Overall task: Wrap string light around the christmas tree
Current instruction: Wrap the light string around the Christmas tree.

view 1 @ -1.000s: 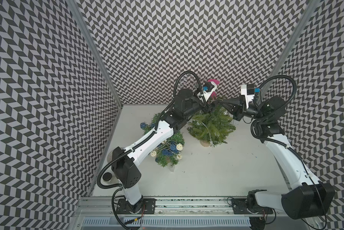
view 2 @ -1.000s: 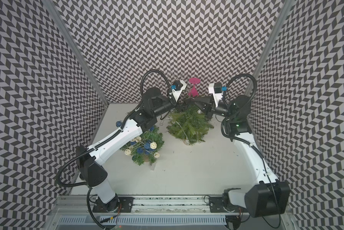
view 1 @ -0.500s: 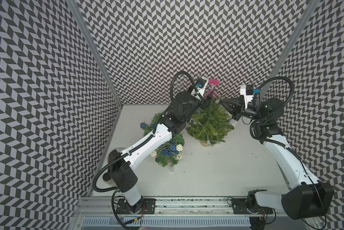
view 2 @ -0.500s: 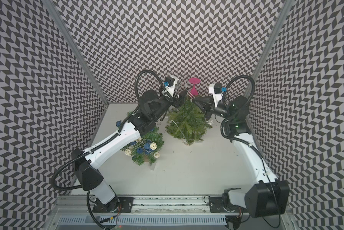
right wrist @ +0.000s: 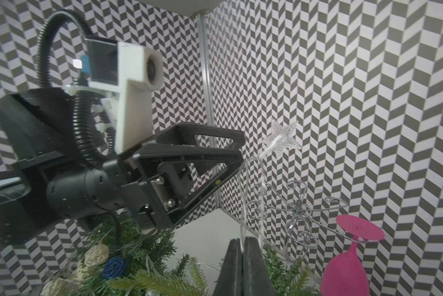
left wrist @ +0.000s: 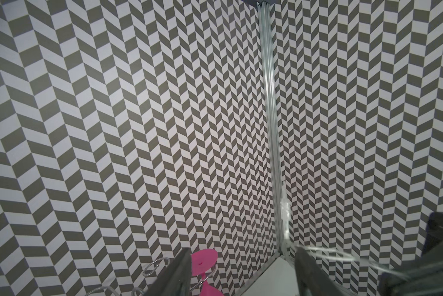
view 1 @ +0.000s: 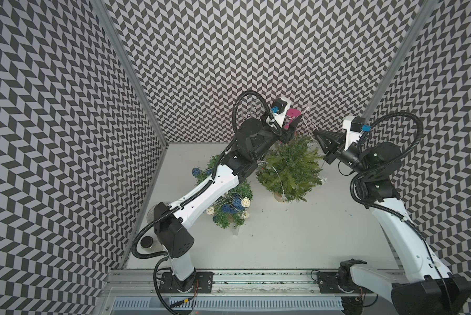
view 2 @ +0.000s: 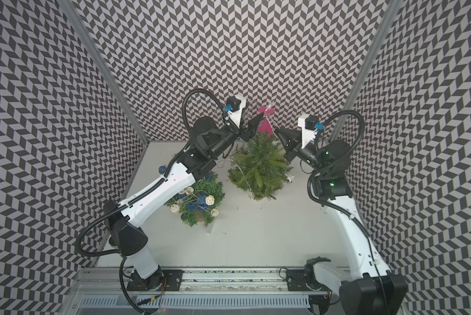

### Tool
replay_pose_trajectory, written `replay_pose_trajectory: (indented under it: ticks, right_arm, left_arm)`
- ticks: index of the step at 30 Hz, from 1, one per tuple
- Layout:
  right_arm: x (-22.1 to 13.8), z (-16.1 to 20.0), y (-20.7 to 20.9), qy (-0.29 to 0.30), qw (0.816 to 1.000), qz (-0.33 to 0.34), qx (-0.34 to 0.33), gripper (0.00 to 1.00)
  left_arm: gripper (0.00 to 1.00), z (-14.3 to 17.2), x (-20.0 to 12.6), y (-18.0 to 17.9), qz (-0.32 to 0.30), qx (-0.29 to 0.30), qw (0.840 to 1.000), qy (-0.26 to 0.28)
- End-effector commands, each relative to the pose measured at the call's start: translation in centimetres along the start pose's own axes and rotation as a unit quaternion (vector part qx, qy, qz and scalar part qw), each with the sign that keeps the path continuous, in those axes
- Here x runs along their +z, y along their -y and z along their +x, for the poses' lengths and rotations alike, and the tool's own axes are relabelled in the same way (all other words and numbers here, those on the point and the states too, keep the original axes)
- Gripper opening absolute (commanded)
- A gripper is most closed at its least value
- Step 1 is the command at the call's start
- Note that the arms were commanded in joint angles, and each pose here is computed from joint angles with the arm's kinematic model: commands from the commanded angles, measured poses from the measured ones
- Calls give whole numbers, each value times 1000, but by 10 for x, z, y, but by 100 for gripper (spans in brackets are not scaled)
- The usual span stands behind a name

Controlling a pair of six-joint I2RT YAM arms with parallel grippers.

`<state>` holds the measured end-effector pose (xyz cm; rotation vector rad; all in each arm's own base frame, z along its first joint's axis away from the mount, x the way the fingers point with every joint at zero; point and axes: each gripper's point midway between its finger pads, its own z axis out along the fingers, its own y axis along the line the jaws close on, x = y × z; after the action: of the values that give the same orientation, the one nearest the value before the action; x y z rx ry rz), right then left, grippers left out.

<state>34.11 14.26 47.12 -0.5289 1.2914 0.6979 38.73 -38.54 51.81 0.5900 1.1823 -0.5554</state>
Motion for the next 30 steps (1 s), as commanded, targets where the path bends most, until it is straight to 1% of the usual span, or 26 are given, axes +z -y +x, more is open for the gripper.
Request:
replay_pose_trajectory:
  ticks: [1,2,4,6,7,8,9,11,12,14,16,17,19,20,22,24,25,28,30]
  right_arm:
    - [-9,-14,17,16,998,66,-12,0]
    - [-11,-15,17,18,997,73,-12,0]
    - [-14,-17,13,22,997,69,-16,0]
    - [-16,-18,9,26,997,64,-18,0]
    - [-17,-20,6,29,998,55,-21,0]
    - [-18,-23,2,36,998,48,-24,0]
    - [-17,-26,3,40,998,51,-23,0]
    - [-14,-33,18,43,995,85,-9,0]
    - [-11,-35,27,40,994,104,0,0]
    - [-5,-37,46,26,990,139,17,0]
    - [1,-40,55,14,988,152,25,0]
    - [3,-45,57,15,988,154,25,0]
    - [6,-51,61,12,986,160,32,0]
    - [6,-55,62,11,985,167,35,0]
    - [5,-56,65,2,983,177,42,0]
    - [-2,-53,57,-10,984,173,44,0]
    - [-8,-52,52,-5,984,173,45,0]
    - [-26,-49,52,4,977,205,58,0]
    - [-35,-46,57,-10,970,235,67,0]
  left_arm:
    - [35,-5,1,9,16,-1,1000,2]
    - [27,-10,0,13,16,5,1000,9]
    - [26,-20,-3,16,-6,24,1000,14]
    - [27,-29,-8,17,-52,55,997,26]
    - [27,-31,-9,19,-56,62,996,31]
    - [27,-32,-7,21,-51,56,997,31]
    - [28,-27,-4,24,-37,49,998,18]
    - [31,-15,-3,30,-24,35,999,-5]
    - [32,-13,-4,33,-15,26,1000,-8]
    - [40,-12,-6,44,12,18,1000,-17]
    - [49,-10,-10,61,44,20,999,-24]
    - [56,-7,-12,67,47,22,998,-29]
    - [62,5,-17,72,36,20,998,-50]
    - [64,14,-20,71,30,10,998,-63]
    - [82,30,-25,70,21,-7,997,-75]
    - [87,48,-21,65,0,-10,995,-101]
    - [88,59,-18,63,-8,-14,993,-117]
    - [79,90,-13,61,-4,-45,987,-153]
    - [71,102,-14,53,-33,-49,985,-163]
